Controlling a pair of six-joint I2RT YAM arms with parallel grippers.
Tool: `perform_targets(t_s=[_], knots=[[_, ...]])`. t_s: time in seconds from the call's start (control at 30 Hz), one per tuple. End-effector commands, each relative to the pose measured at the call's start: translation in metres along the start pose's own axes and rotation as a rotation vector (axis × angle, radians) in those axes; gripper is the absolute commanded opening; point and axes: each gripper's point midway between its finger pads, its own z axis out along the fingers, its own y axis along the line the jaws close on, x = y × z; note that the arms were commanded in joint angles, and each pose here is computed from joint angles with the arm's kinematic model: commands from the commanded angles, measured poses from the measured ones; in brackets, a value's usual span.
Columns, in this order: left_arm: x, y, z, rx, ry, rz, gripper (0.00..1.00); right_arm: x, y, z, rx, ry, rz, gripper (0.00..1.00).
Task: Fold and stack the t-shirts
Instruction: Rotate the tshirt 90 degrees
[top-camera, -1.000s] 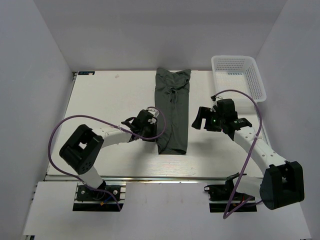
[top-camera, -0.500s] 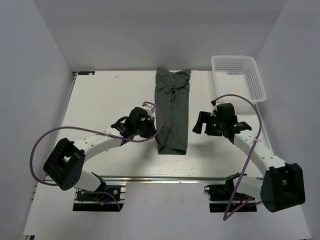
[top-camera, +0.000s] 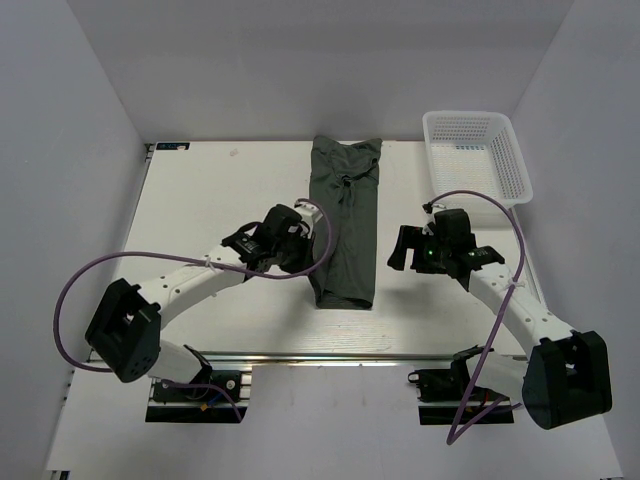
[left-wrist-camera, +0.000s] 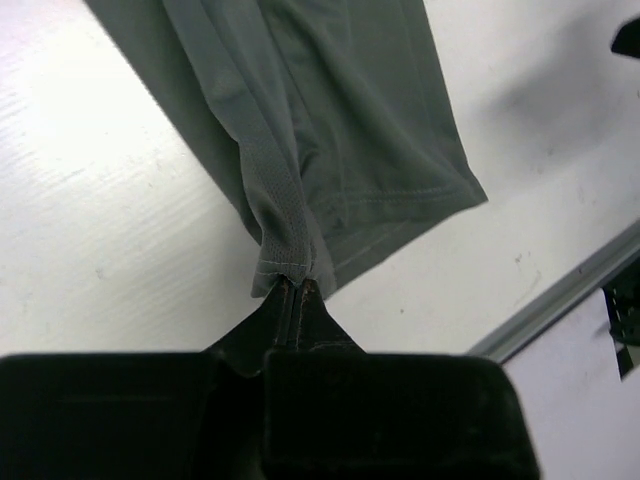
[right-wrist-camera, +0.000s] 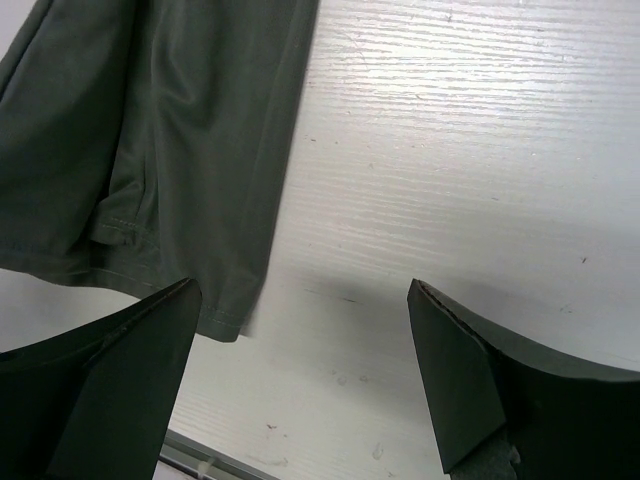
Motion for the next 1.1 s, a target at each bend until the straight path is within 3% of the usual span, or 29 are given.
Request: perform_targets(t_s=[0.0,0.23,0.83,1.07], knots=[[-0.001,-0.024,-0.012,0.061,0.039,0.05,0.0,0.001,-0.006,0.0,0.023,0.006,-0.019,0.9],[0.018,-0.023,-0.025,-0.003,0.116,0.088,0.0,0.003,-0.008,0.003,0.03,0.015,-0.027,0.9],[0.056,-0.057,0.04,-0.011,0.332,0.209,0.0,0.016,-0.011,0.006,0.023,0.041,-0.026,0.9],[0.048,-0.089,0.05,0.058,0.305,0.22,0.0,0.023,-0.008,0.006,0.0,0.052,-0.02,0.9]])
